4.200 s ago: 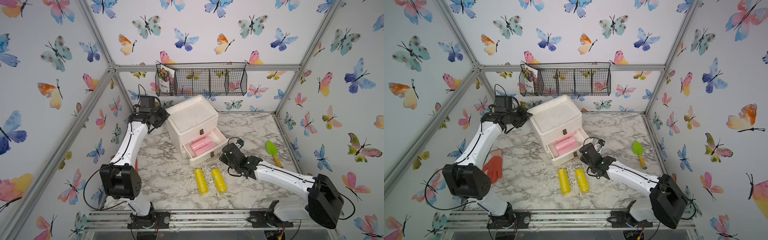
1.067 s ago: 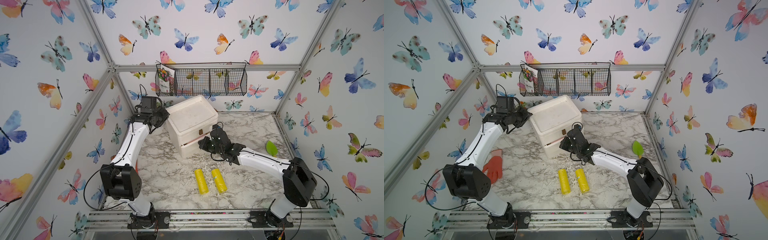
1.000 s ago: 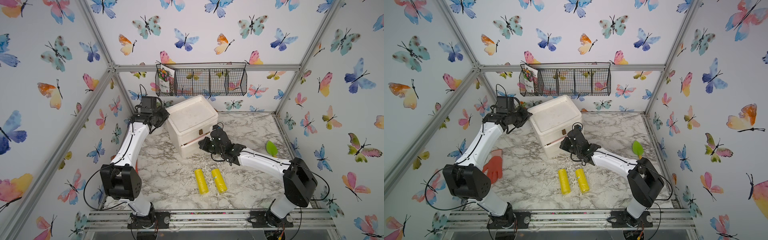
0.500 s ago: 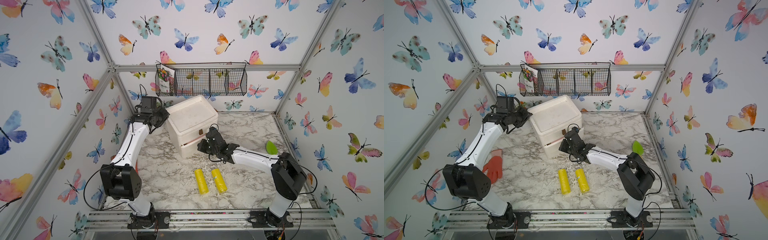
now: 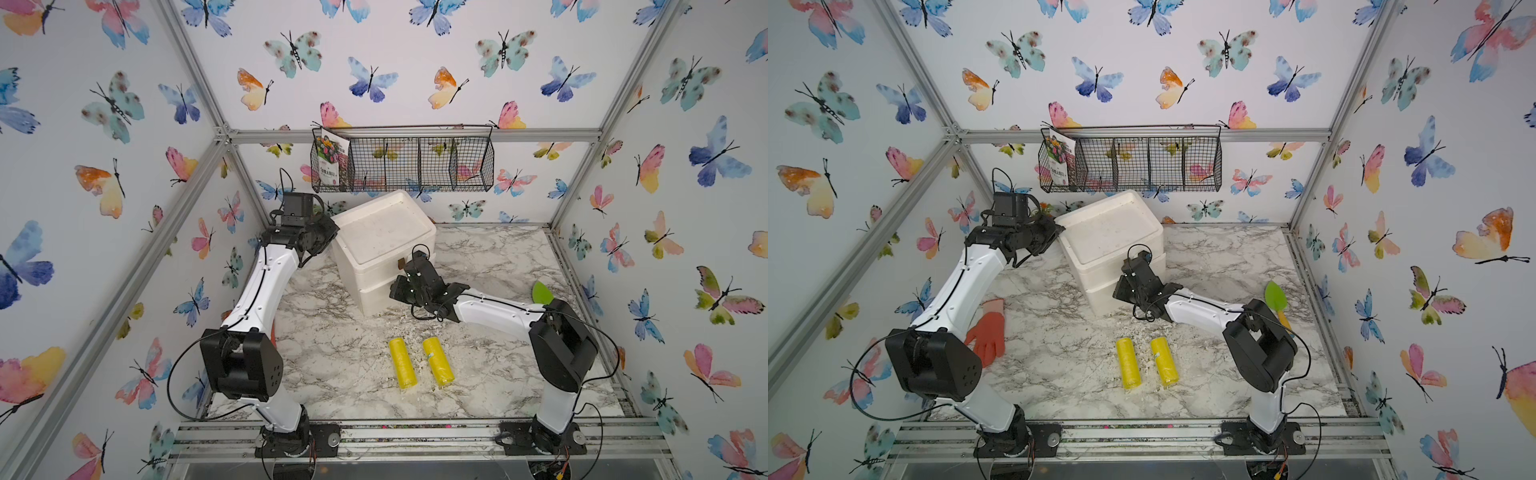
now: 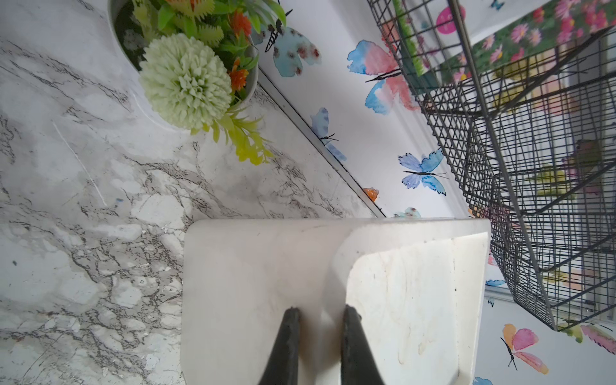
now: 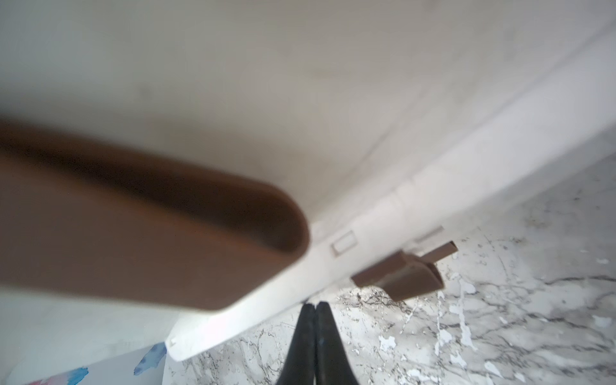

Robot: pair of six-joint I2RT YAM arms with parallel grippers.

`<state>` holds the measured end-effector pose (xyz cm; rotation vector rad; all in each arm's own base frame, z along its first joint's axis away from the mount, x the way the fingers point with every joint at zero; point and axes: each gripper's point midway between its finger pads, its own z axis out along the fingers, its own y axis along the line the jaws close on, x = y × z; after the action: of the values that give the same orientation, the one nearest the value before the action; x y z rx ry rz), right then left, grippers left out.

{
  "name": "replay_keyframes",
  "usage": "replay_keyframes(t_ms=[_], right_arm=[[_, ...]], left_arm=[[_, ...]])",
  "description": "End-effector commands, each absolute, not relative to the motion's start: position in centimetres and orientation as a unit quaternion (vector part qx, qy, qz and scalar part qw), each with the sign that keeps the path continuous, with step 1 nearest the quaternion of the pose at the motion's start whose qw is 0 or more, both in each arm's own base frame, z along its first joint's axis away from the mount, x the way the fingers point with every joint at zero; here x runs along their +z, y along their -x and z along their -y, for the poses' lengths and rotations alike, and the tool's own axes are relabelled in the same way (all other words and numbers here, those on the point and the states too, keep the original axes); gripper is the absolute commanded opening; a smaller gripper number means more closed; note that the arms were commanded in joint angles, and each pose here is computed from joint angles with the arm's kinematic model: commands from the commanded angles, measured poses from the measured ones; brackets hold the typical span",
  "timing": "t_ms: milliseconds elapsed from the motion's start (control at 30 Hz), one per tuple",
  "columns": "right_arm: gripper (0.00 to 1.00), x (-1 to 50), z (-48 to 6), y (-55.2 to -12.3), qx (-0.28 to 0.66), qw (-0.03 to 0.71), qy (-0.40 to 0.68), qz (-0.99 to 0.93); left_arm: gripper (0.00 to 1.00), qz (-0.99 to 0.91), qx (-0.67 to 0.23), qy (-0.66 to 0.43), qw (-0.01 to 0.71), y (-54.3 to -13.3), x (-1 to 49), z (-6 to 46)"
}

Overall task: Sort the rolls of trash bags by color and place them into the drawer
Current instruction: Close the drawer of the storage box.

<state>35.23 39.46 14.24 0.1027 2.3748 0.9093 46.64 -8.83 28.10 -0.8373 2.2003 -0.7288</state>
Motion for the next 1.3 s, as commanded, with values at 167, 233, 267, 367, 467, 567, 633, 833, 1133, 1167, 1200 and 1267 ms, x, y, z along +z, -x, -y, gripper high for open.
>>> replay_keyframes(t_ms=[167,233,267,367,467,567,633,833,1133,1167,1200,1267], right_arm=[[0.06,14.2,-39.1,-35.7,0.350,0.307,-0.040,-0.884],[0.06,14.1,-38.9,-35.6,0.352,0.306,-0.043,-0.884],[0.06,14.0,-38.7,-35.5,0.352,0.306,-0.044,-0.884],[0.06,14.0,-38.3,-35.4,0.351,0.306,-0.046,-0.884],[0.06,14.0,-37.9,-35.3,0.350,0.308,-0.048,-0.883],[0.07,14.1,-37.3,-35.1,0.346,0.311,-0.049,-0.884],[0.08,14.0,-36.7,-34.9,0.340,0.315,-0.050,-0.884],[0.26,12.4,-34.6,-33.9,0.322,0.309,-0.062,-0.892],[0.43,9.4,-32.3,-33.5,0.358,0.274,-0.101,-0.887],[0.43,9.3,-32.2,-33.7,0.359,0.277,-0.100,-0.886],[0.44,9.3,-32.2,-33.8,0.360,0.281,-0.095,-0.885],[0.46,9.4,-32.5,-34.1,0.366,0.286,-0.085,-0.881]], left_arm=[[0.24,-0.872,-0.296,0.290,0.262,-46.4,25.0,11.6],[0.26,-0.873,-0.293,0.288,0.262,-46.6,25.2,11.6],[0.27,-0.874,-0.293,0.285,0.261,-46.7,25.2,11.6],[0.29,-0.876,-0.298,0.279,0.259,-47.2,25.5,11.9],[0.30,-0.874,-0.304,0.277,0.260,-47.6,26.0,11.9],[0.30,-0.871,-0.309,0.277,0.263,-48.0,26.4,11.6],[0.30,-0.869,-0.316,0.276,0.264,-48.2,26.8,11.4],[0.29,-0.868,-0.325,0.268,0.263,-48.5,27.4,11.6],[0.18,-0.877,-0.315,0.264,0.248,-48.4,26.1,11.6],[0.16,-0.877,-0.315,0.265,0.249,-48.3,26.1,11.5],[0.14,-0.877,-0.314,0.265,0.250,-48.3,26.1,11.5],[0.12,-0.877,-0.313,0.266,0.249,-48.2,26.0,11.4]])
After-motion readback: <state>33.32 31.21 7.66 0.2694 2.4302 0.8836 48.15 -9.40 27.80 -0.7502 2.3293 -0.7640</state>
